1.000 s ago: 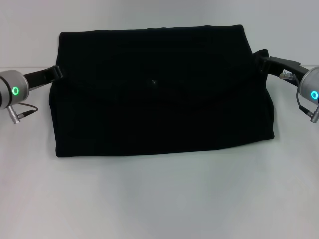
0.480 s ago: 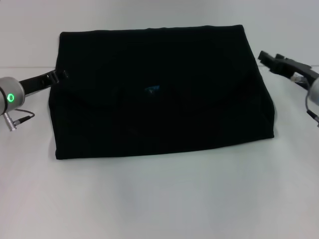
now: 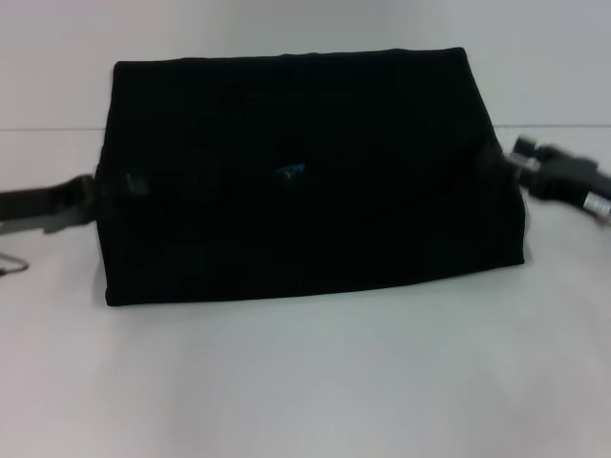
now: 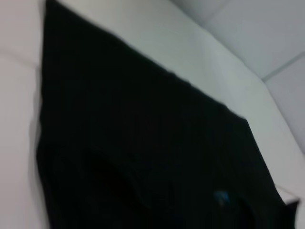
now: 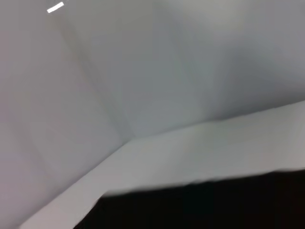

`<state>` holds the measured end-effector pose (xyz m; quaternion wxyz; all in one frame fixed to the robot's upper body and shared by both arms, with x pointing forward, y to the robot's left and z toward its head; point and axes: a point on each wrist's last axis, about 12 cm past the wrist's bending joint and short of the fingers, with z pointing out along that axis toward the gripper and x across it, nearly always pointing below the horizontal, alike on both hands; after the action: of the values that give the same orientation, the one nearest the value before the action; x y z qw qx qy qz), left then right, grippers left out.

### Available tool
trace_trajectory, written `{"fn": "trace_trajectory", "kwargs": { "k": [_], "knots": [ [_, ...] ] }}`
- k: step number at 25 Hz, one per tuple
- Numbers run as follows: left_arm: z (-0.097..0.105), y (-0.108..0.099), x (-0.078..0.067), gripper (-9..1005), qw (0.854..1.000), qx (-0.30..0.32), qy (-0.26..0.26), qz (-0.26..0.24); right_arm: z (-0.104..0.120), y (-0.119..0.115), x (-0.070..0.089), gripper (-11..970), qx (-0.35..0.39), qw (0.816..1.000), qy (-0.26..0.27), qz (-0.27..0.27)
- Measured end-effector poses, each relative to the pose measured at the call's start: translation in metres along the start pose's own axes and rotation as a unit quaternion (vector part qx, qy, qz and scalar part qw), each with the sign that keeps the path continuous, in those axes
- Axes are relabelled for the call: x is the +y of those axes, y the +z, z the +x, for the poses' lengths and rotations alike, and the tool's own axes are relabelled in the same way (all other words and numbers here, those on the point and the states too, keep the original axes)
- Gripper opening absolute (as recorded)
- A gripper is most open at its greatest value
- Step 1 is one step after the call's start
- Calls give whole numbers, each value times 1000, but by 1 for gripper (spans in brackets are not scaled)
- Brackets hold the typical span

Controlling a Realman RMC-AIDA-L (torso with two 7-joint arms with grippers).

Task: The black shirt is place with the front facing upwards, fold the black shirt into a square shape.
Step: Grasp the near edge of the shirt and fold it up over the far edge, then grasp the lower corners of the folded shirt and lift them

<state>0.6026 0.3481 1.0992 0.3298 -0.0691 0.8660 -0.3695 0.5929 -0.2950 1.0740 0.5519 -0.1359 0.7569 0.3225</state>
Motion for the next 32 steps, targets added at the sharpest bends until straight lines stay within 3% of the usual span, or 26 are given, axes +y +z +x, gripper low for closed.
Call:
{"fn": "trace_trajectory", "kwargs": {
  "k": [4, 10, 26, 32],
  "knots": [
    [10, -16, 10, 755, 999, 34, -16, 1, 19, -12, 16, 783, 59, 995, -45, -72],
    [18, -18, 17, 787, 998, 60, -9, -28, 40, -16, 30, 782, 97, 987, -64, -111],
    [33, 0, 12, 786, 994, 103, 3, -36, 47, -14, 35, 782, 106, 986, -57, -117],
    [33, 4, 5, 740, 993, 117, 17, -27, 48, -16, 34, 781, 105, 987, -54, -112]
  ]
}}
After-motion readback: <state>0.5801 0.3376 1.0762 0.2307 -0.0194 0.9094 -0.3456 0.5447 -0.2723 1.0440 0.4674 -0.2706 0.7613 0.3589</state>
